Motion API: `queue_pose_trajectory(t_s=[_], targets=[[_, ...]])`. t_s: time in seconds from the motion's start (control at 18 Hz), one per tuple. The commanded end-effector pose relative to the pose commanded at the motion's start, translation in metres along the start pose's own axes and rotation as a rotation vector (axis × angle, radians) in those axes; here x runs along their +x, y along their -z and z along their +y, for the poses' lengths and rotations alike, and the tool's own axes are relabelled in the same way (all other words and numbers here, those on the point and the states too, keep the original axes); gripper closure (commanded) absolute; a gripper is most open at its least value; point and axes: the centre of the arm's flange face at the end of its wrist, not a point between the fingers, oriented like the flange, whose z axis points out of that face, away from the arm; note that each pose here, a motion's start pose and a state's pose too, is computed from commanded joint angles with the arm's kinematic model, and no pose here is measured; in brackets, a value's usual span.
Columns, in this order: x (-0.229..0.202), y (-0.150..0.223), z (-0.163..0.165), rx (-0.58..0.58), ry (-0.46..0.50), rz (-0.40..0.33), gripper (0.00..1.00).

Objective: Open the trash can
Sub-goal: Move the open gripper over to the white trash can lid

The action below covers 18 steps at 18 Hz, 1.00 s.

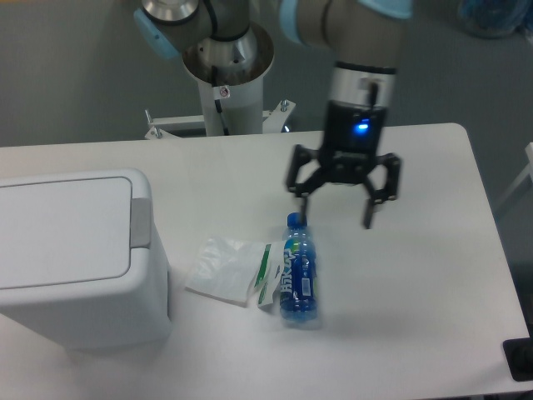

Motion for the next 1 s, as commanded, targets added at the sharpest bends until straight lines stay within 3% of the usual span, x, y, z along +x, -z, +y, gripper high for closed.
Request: queue_pose_trajectory(t_s=[0.22,0.56,1.0], targets=[[0.043,0.001,0.006,-0.006,-0.048,0.037,0.00],[0.076,-0.008,0.008,-0.011,-0.100,0.074,0.00],[0.090,-0.025,0.006,-0.012,-0.131,0.097,0.00]])
